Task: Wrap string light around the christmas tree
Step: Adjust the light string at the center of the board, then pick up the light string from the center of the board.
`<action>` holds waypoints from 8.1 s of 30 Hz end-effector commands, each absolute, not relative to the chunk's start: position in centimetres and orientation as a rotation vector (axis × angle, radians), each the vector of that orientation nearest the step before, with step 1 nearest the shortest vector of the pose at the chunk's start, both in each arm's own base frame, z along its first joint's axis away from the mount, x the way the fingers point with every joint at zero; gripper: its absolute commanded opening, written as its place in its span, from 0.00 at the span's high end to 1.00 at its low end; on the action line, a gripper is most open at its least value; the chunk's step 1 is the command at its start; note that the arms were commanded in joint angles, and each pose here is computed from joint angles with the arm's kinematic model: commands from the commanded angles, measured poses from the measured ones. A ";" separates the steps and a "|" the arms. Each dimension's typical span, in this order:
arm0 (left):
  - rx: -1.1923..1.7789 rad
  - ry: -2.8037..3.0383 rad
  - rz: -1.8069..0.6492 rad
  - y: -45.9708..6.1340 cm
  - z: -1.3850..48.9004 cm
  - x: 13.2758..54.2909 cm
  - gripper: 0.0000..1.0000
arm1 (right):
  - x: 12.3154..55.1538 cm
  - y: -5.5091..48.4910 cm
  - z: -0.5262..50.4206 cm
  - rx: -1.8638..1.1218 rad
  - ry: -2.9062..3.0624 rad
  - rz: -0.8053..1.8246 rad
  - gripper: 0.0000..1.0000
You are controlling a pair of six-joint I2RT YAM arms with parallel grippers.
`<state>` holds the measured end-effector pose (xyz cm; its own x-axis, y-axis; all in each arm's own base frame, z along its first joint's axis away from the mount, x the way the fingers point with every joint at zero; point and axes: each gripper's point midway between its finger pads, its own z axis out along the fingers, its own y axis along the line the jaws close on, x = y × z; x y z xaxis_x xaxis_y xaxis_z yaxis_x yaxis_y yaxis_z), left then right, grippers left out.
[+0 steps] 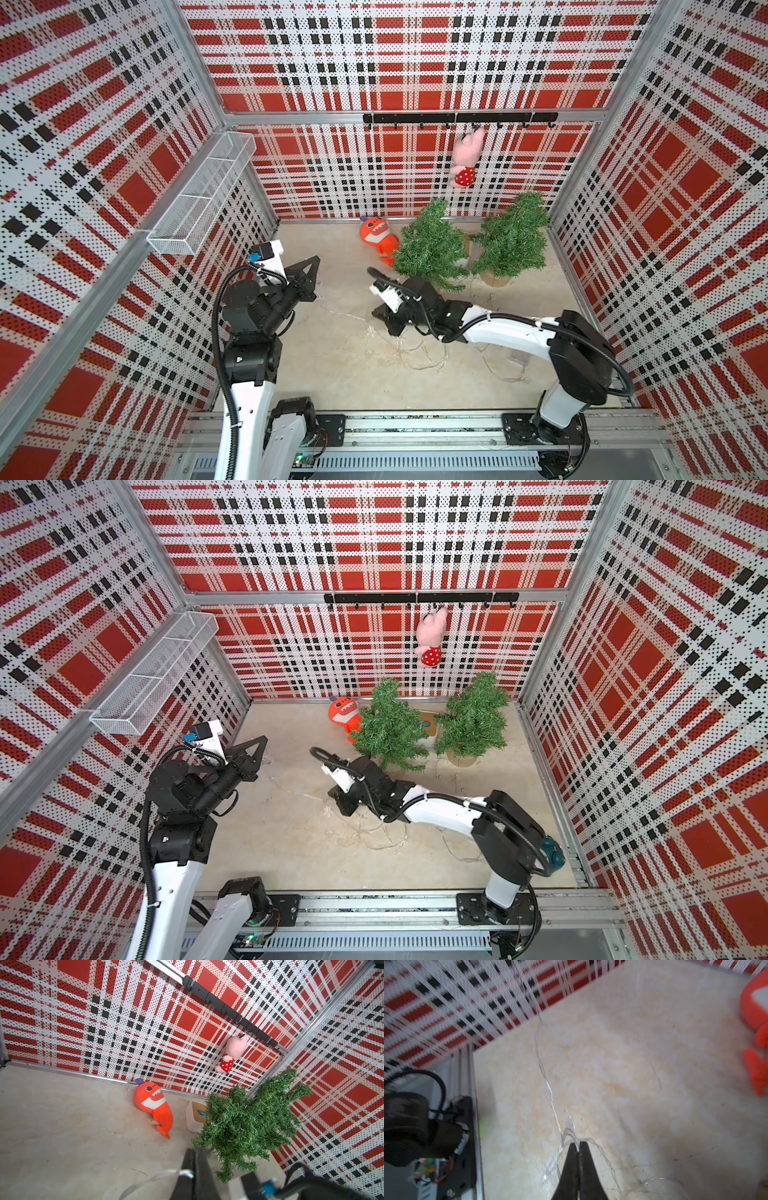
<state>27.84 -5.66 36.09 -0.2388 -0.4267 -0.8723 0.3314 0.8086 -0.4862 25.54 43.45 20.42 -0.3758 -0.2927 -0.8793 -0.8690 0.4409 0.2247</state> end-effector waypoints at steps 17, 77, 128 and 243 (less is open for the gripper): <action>0.435 1.168 -1.077 -14.2 51.6 14.8 1.00 | 35.8 39.6 13.6 -0.471 2.205 0.487 1.00; 0.213 1.516 -1.104 -15.2 38.6 24.2 0.95 | 25.6 33.7 17.6 -0.537 2.062 0.570 1.00; -0.229 1.963 -0.635 -11.5 17.7 28.7 0.95 | 28.3 27.4 37.1 -0.519 1.769 0.462 1.00; 0.113 1.720 -1.107 -21.2 27.6 33.3 1.00 | 29.1 12.7 36.7 -0.377 1.822 -0.156 1.00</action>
<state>32.85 -20.42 25.83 -0.5316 -0.4057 -0.7435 0.4824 0.5765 -0.6595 28.11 14.39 36.02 -0.2272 -0.2831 -0.9318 -0.2194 0.9471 -0.2342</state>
